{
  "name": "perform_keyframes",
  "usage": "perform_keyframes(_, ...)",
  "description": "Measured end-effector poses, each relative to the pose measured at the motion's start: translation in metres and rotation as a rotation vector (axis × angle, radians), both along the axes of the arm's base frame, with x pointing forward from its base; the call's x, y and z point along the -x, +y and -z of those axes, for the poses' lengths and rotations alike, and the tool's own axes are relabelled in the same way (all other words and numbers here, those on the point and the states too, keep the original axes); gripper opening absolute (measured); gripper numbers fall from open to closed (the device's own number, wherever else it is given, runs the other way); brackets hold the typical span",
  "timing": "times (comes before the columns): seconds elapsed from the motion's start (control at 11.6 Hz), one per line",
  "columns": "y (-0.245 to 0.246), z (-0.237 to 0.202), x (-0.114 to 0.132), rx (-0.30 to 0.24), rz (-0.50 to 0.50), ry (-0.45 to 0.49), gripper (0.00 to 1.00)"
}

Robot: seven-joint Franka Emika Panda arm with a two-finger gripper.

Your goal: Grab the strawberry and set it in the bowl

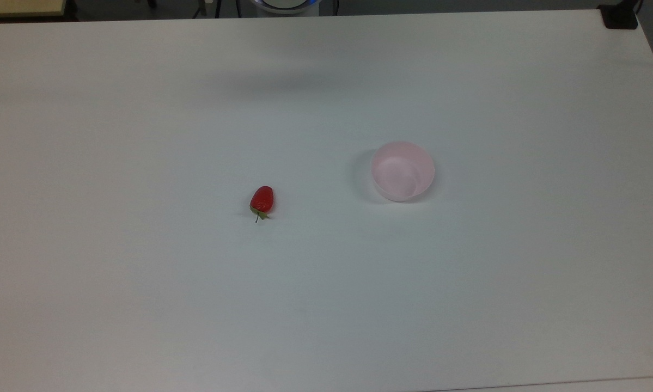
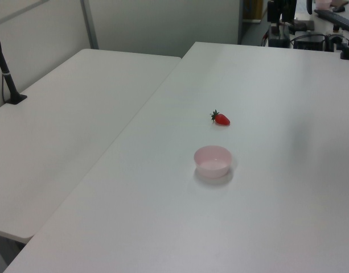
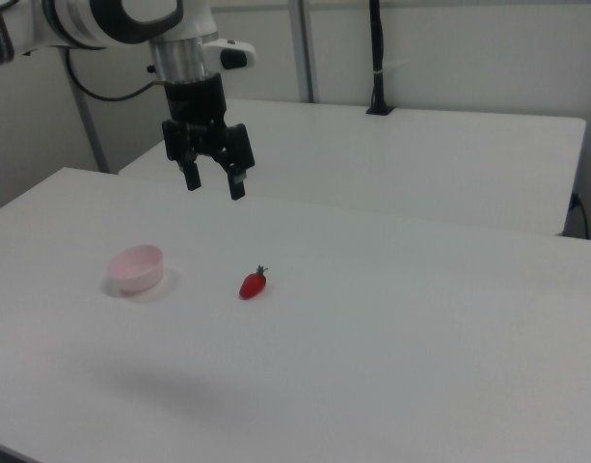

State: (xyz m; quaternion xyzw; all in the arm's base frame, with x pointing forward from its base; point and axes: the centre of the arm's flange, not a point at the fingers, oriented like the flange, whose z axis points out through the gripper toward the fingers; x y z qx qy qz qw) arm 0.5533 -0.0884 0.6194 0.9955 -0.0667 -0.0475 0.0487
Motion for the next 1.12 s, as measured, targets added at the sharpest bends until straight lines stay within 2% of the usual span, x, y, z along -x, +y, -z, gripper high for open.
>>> perform_keyframes(0.17, 0.004, 0.002, -0.010, 0.000, -0.013, -0.047, 1.00)
perform_keyframes(0.52, 0.038, 0.044, -0.046, -0.062, -0.063, -0.100, 1.00)
perform_keyframes(0.77, 0.094, 0.108, -0.089, -0.069, -0.048, -0.130, 1.00)
perform_keyframes(1.03, 0.129, 0.177, -0.120, -0.066, 0.003, -0.159, 1.00)
perform_keyframes(1.12, 0.133, 0.200, -0.127, -0.064, 0.022, -0.156, 0.96)
